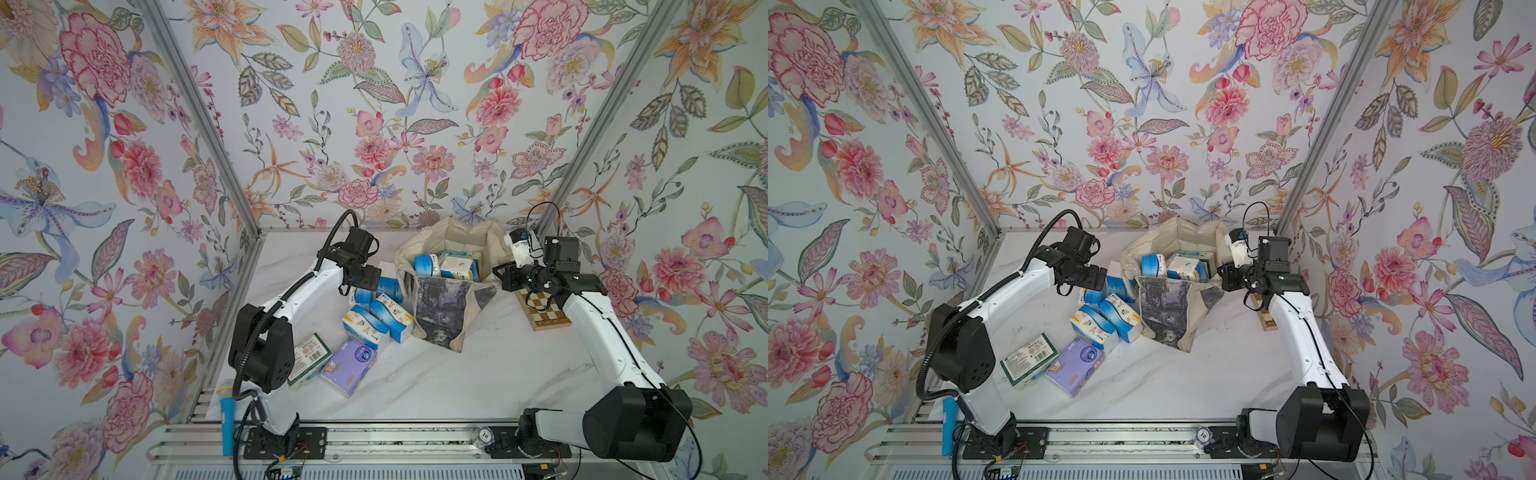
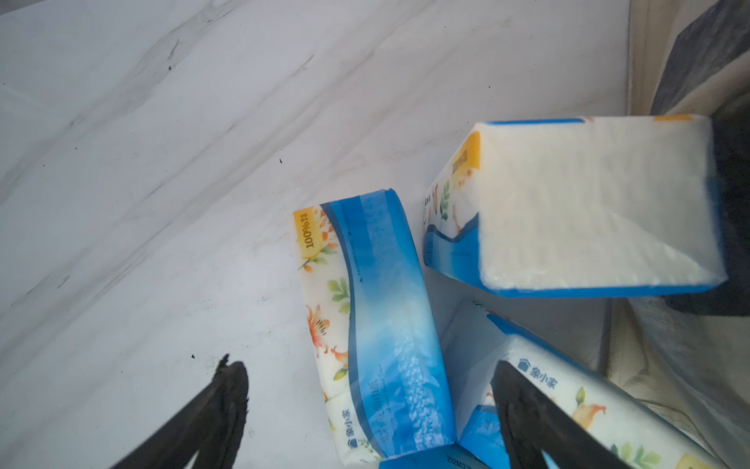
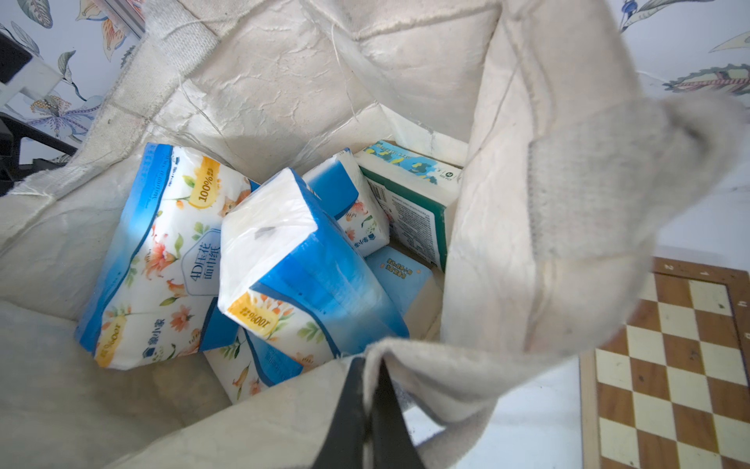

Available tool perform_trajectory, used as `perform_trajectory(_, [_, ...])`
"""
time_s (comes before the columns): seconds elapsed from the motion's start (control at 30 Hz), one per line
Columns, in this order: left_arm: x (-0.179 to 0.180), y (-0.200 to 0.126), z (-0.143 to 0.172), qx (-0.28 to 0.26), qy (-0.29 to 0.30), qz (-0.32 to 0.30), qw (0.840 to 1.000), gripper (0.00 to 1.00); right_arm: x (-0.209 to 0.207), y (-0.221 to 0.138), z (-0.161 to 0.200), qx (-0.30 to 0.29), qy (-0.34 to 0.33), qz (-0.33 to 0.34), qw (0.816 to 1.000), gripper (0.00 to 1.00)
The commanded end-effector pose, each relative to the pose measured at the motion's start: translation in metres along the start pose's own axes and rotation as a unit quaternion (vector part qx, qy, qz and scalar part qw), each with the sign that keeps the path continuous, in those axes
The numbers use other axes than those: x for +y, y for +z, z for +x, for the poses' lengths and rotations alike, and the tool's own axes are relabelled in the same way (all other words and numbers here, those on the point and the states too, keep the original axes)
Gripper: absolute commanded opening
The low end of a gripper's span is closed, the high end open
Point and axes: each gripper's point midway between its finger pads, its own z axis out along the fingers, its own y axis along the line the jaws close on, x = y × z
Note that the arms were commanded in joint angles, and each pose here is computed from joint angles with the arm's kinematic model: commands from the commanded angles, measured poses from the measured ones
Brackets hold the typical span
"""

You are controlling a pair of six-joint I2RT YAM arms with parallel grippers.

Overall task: Put tissues into the canvas bag
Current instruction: Pick up the pack of facial tissues from the center of the board.

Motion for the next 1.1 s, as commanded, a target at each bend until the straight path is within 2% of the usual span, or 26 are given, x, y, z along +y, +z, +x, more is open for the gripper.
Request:
perform_trajectory(0.0, [0.002, -0.006, -0.005, -0.024, -0.039, 0.016, 0.999, 0.96, 0.007, -0.010, -0.011, -0.015, -0.004, -0.002, 1.000, 0.07])
perform_trajectory(0.2, [-0.008, 0.012, 0.002, -0.014, -0.053, 0.053, 0.997, 0.96, 0.007, -0.010, -0.012, -0.015, -0.004, 0.000, 1.000, 0.07])
perform_trajectory(0.77, [0.000, 0.060, 0.025, 0.030, -0.067, 0.048, 0.996, 0.94, 0.004, -0.007, -0.010, -0.009, -0.005, 0.003, 1.000, 0.07])
perform_trajectory(0.87, [0.000, 0.067, 0.029, 0.038, -0.069, 0.050, 0.996, 0.92, 0.004, -0.007, -0.009, -0.008, -0.003, 0.003, 1.000, 0.07])
perform_trajectory(1.07, [0.000, 0.075, 0.032, 0.045, -0.069, 0.047, 0.995, 0.80, 0.004, -0.007, -0.009, -0.008, -0.004, 0.004, 1.000, 0.07])
